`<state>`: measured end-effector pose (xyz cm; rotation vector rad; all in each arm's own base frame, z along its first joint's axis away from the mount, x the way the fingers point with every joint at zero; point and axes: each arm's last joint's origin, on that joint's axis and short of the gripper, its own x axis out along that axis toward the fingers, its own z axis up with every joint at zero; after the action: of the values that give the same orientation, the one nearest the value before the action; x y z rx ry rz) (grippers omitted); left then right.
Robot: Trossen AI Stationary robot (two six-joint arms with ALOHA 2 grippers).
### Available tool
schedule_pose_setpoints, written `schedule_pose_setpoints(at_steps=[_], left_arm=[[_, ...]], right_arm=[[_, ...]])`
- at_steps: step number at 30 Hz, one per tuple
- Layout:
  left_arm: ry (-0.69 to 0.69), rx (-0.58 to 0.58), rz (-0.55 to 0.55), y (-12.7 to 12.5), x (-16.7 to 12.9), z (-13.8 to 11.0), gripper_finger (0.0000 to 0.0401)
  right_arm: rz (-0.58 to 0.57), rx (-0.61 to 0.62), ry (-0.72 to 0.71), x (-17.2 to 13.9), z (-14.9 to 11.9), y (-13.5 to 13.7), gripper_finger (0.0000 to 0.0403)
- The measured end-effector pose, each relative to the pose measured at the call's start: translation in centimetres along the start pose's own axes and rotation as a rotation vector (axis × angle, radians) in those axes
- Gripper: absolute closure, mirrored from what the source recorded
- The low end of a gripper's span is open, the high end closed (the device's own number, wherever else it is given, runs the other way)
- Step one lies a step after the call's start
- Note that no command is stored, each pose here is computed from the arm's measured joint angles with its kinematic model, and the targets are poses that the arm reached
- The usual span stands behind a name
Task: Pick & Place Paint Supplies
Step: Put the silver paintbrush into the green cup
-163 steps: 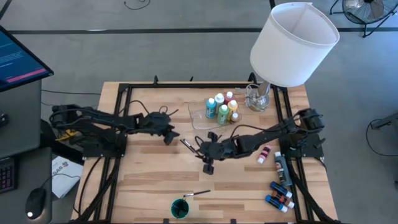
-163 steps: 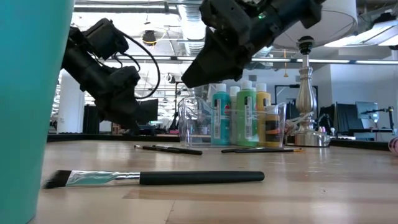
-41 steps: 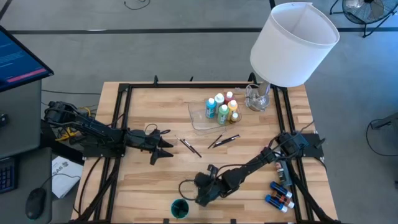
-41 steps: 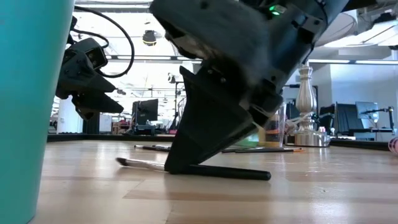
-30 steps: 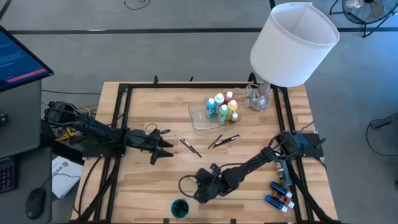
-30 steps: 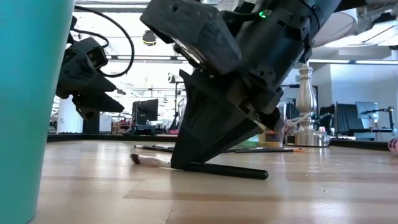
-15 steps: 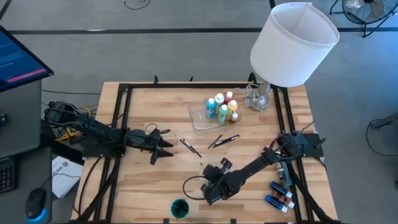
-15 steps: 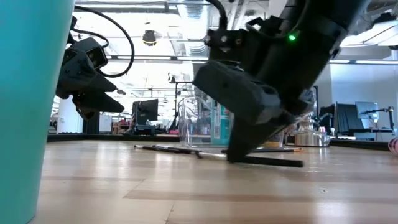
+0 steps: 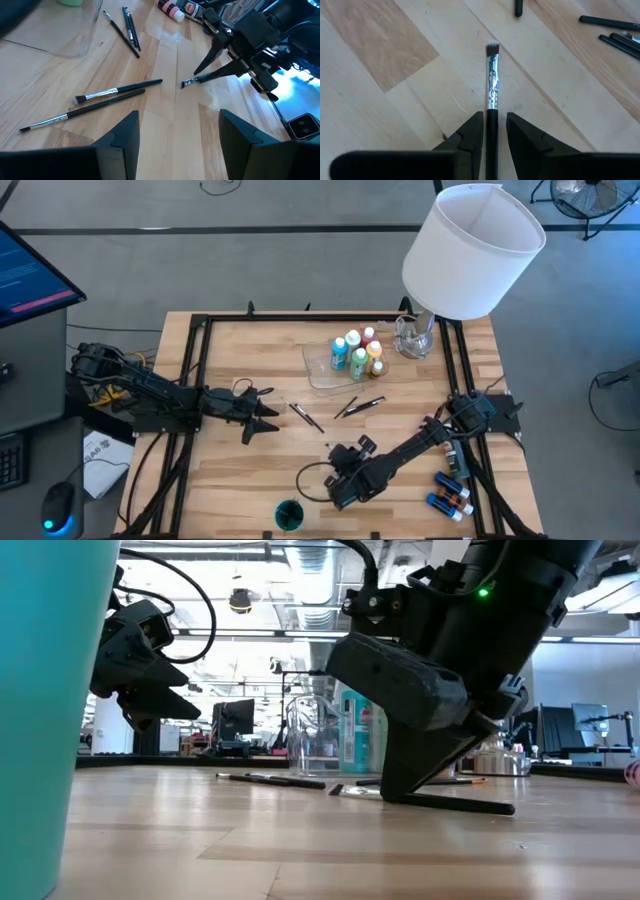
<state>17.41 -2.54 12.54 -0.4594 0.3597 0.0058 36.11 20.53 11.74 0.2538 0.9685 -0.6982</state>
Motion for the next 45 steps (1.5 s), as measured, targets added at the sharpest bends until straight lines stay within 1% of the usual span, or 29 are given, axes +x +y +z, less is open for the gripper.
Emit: schedule_pose_setpoints(at_steps=[8, 11, 16, 19, 24, 27, 30, 32, 34, 36, 38, 40, 43, 45], left_arm=[[0.000, 0.000, 0.000, 0.0, 0.0, 0.0, 0.0238], [0.000, 0.000, 0.001, 0.0, 0.0, 0.0, 0.0238], [0.006, 0.006, -0.012, -0.2, 0.0, -0.1, 0.0238], [0.013, 0.012, -0.024, -0.5, 0.0, -0.3, 0.0238], [0.021, 0.019, -0.046, -0.9, -0.1, -0.5, 0.0238], [0.023, 0.019, -0.064, -1.2, -0.1, -0.6, 0.0238], [0.017, 0.012, -0.061, -1.5, -0.2, -0.7, 0.0238], [0.005, 0.009, -0.060, -1.7, -0.2, -0.8, 0.0238], [-0.004, 0.012, -0.065, -2.0, -0.3, -0.8, 0.0238], [-0.012, 0.013, -0.074, -2.2, -0.3, -0.8, 0.0238], [-0.015, 0.010, -0.081, -2.5, -0.4, -0.9, 0.0238], [-0.014, 0.002, -0.087, -2.7, -0.5, -1.1, 0.0238], [-0.012, 0.007, -0.104, -3.3, -0.6, -1.3, 0.0238], [-0.017, 0.013, -0.115, -3.6, -0.7, -1.5, 0.0238]], right_arm=[[0.016, 0.026, -0.042, 0.0, 0.4, 0.3, 0.0308], [0.005, 0.041, -0.068, 0.1, 0.7, 0.1, 0.0292], [-0.031, 0.081, -0.154, 0.1, 1.0, 0.0, 0.0256], [-0.044, 0.119, -0.199, 0.0, 1.1, -0.1, 0.0245], [-0.069, 0.244, -0.307, -0.2, -0.1, -0.4, 0.0243], [-0.079, 0.342, -0.389, -1.3, -1.4, -0.6, 0.0243], [-0.033, 0.460, -0.501, -2.7, -3.0, -0.5, 0.0243], [0.018, 0.498, -0.542, -3.4, -3.7, -0.1, 0.0245], [0.055, 0.507, -0.544, -3.7, -3.9, 0.6, 0.0249], [0.095, 0.519, -0.547, -3.3, -3.9, 1.7, 0.0256], [0.123, 0.519, -0.558, -2.8, -3.5, 2.5, 0.0265], [0.172, 0.541, -0.578, -2.5, -2.8, 3.9, 0.0274], [0.158, 0.444, -0.555, -2.5, -2.5, 5.0, 0.0284], [0.133, 0.401, -0.526, -2.7, -2.1, 5.0, 0.0286]])
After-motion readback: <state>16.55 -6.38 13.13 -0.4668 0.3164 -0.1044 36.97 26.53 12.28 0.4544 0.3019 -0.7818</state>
